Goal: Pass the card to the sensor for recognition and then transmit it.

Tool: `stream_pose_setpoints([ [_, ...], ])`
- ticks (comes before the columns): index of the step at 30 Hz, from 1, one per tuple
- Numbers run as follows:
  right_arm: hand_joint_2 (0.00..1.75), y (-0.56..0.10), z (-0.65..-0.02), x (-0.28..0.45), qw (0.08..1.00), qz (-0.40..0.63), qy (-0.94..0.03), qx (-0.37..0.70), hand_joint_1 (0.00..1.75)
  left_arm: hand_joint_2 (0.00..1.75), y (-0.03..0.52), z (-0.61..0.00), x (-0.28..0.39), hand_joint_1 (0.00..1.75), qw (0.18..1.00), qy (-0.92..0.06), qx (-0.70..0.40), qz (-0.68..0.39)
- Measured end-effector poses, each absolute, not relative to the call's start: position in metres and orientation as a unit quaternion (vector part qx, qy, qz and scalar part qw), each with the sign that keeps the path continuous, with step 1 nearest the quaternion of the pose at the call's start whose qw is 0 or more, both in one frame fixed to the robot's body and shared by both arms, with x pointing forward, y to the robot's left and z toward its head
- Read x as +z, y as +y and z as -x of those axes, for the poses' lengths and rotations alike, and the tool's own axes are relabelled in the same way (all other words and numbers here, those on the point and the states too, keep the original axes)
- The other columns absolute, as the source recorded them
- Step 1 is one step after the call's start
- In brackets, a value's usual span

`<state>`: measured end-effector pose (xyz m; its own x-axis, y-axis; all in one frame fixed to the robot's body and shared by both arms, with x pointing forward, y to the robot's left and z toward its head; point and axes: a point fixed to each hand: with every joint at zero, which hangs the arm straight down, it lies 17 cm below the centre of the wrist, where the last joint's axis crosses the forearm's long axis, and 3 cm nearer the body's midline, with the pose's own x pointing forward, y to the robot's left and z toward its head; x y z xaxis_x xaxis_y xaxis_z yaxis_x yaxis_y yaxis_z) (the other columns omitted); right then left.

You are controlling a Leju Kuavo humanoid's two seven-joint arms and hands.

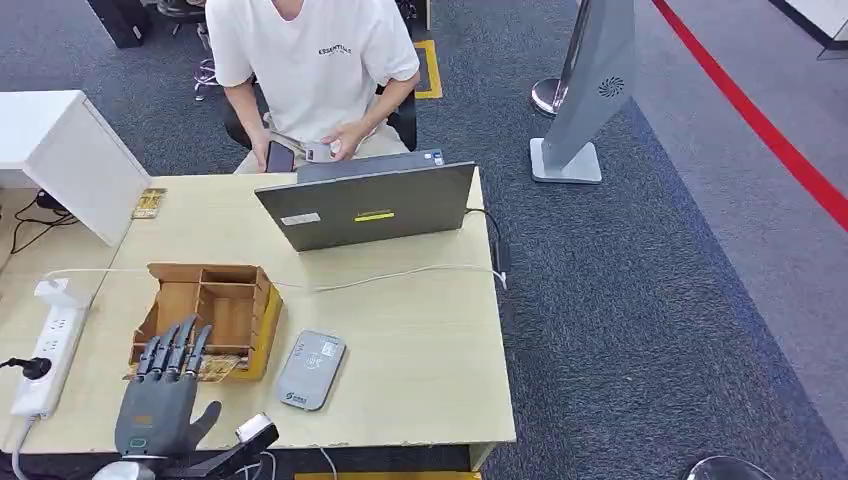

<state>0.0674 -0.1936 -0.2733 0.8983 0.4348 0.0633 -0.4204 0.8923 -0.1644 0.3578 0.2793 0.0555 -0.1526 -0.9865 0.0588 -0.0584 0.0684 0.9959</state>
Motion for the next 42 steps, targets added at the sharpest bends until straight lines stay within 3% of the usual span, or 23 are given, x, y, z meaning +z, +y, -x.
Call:
stream_pose_setpoints([
  [34, 1.75, -0.194, -0.067, -0.273, 0.971, 0.073, -0.048, 0.223, 0.0, 1.75, 0.276, -0.358, 0.053, 0.0, 0.47, -0.565, -0.503, -0.455],
  [35, 1.75, -0.194, -0.067, -0.273, 0.971, 0.073, -0.048, 0.223, 0.0, 1.75, 0.276, -0.358, 0.053, 0.1, 0.47, -0.565, -0.503, -0.455],
  [36, 1.75, -0.194, -0.067, -0.273, 0.971, 0.073, -0.048, 0.223, 0.0, 1.75, 0.276, -0.358, 0.052, 1.75, 0.472, -0.564, -0.505, -0.453],
  [42, 1.75, -0.193, -0.067, -0.273, 0.971, 0.073, -0.048, 0.224, 0.0, 1.75, 0.278, -0.356, 0.034, 1.75, 0.502, -0.54, -0.522, -0.429],
])
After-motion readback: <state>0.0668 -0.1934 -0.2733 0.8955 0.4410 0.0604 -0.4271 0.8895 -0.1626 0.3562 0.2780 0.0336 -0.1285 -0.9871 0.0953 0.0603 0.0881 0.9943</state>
